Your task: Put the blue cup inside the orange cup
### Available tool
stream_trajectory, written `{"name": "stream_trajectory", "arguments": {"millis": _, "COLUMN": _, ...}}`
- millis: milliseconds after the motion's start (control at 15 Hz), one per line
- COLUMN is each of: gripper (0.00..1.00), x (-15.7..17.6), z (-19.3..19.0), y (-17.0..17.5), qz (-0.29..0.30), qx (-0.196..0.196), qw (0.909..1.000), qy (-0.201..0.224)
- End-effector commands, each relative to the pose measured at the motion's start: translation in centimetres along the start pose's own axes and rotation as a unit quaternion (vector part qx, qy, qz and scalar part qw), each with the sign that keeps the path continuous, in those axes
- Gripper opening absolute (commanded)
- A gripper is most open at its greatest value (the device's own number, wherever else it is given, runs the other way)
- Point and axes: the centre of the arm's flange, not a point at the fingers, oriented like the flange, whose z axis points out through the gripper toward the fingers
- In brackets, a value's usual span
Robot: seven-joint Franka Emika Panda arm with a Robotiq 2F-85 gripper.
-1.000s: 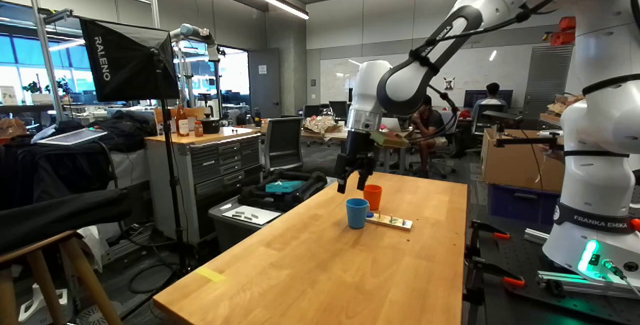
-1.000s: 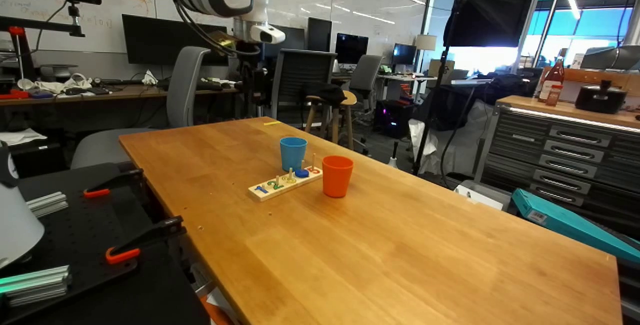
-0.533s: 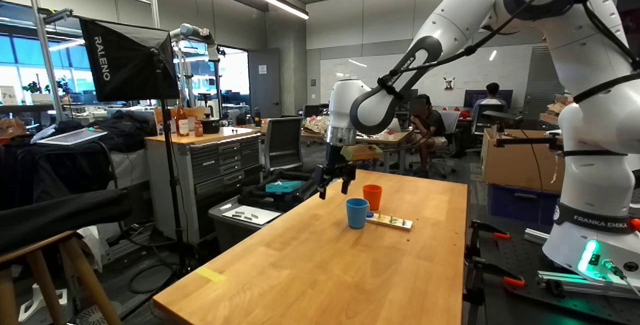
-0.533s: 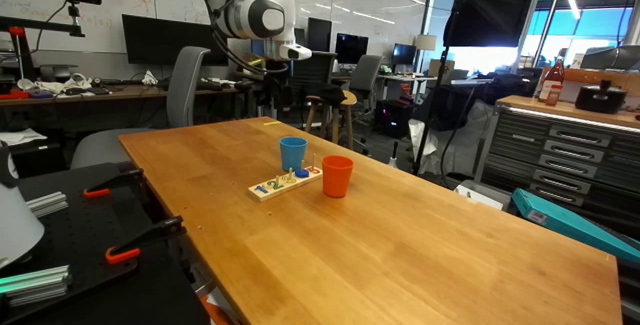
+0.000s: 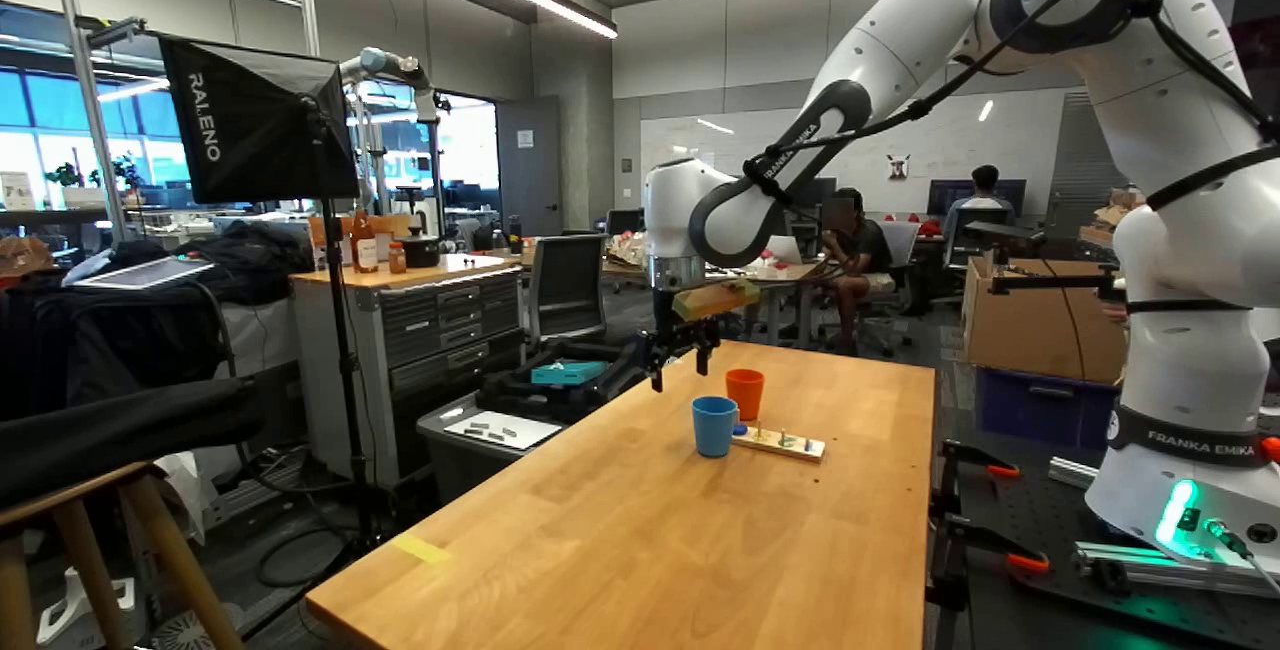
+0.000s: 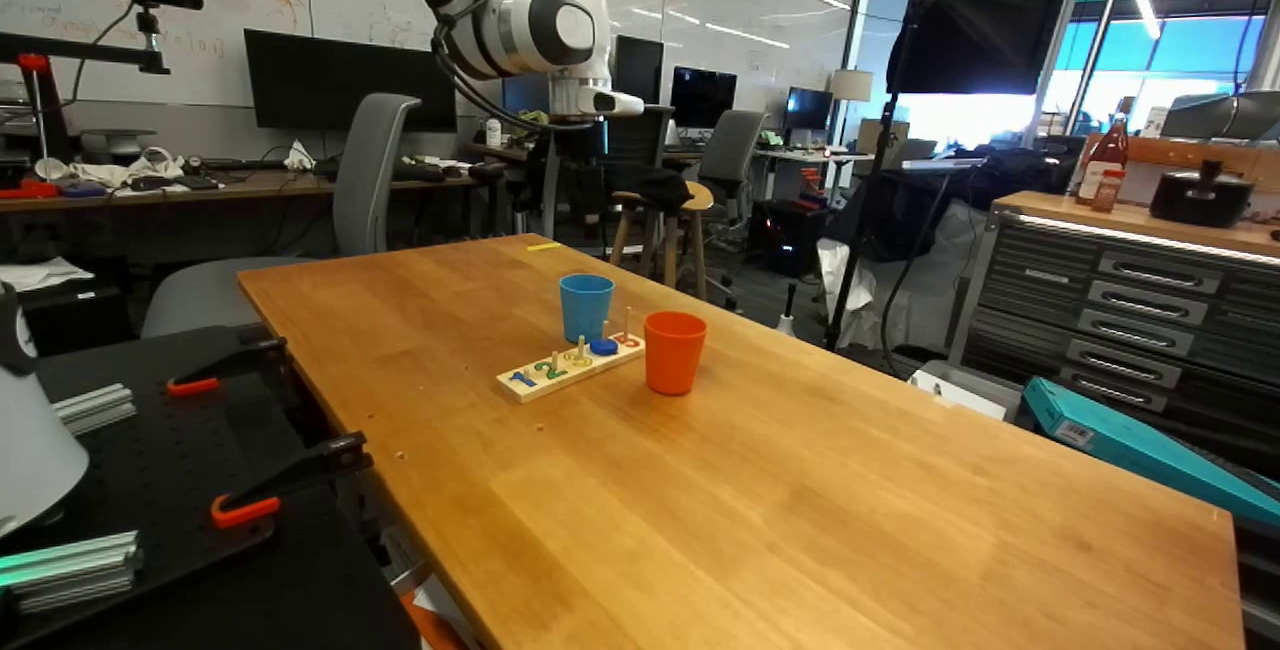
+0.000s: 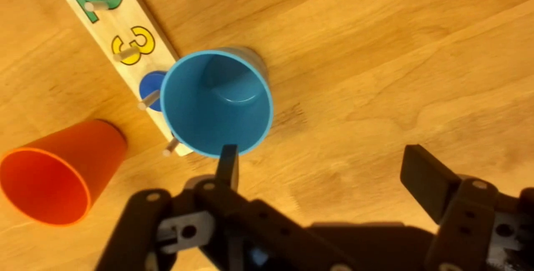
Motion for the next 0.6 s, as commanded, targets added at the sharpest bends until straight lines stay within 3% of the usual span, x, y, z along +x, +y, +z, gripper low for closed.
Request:
{"name": "stream_trajectory", "arguments": {"millis": 0, "gripper": 1.00, "x": 1.6, "z": 1.0, "y": 0.0, "qz": 0.020, "qx": -0.034, "qw": 0.9992, "qy": -0.003}}
{"name": "stream_trajectory", "arguments": {"millis": 533, "gripper": 1.00, "x": 1.0, "z": 4.3, "y": 1.2, "qz": 0.023, "qx": -0.047, "qw": 0.9983, "qy": -0.025}}
